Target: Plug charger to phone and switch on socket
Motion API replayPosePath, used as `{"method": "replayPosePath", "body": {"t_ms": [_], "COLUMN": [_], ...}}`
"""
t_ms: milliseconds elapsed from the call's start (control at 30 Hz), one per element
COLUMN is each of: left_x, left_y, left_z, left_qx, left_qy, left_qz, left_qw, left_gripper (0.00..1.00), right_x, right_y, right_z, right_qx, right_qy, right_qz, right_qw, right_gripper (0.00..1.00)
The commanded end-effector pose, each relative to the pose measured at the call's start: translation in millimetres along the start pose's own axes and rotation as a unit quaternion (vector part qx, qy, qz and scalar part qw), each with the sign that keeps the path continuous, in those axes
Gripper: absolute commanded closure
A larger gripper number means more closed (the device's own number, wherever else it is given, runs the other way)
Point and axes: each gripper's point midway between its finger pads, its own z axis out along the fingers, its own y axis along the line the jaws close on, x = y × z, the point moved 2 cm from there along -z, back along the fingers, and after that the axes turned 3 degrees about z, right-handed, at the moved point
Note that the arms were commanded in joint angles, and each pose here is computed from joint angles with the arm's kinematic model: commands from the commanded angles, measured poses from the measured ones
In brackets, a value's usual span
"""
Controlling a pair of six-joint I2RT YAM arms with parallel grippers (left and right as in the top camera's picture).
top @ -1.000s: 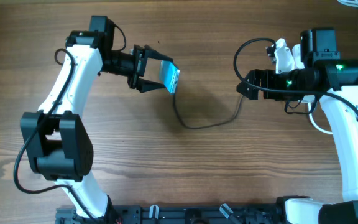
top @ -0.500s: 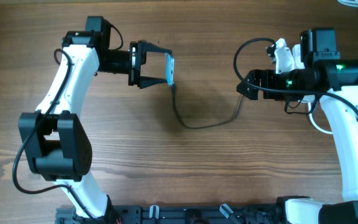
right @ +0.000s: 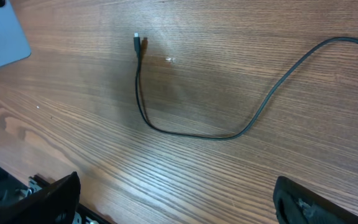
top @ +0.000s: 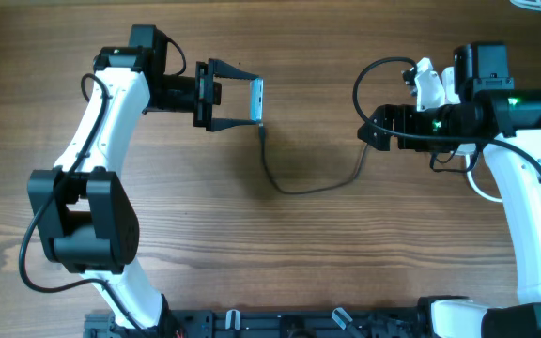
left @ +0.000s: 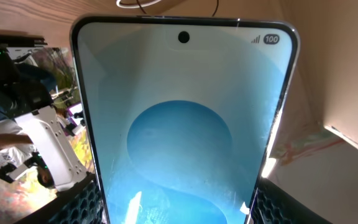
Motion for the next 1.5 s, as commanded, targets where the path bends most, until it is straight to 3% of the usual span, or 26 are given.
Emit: {"method": "replayPosePath", "body": {"t_ms": [0, 1233, 1467], "left_x": [26, 7, -22], "left_y": [-11, -3, 10], "left_z": [-5, -5, -5], "left_qx": [0.016, -0.009, -0.058], "left_qy": [0.022, -0.042, -0.143], "left_qz": [0.018, 0.017, 0.015], "left_qw": [0.999, 0.999, 0.988], "left_gripper": [0.96, 0.96, 0.96], "right_x": [-3, -3, -5], "right_y": [0, 0, 14], "right_z": [1, 1, 1], "right_qx": [0.004, 0.003, -0.044], "right_qy": [0.0, -0.001, -0.002], "right_qz": [0.002, 0.016, 0.023], "right_qw": [1.0, 1.0, 0.999], "right_gripper": [0.0, 0.0, 0.0]}}
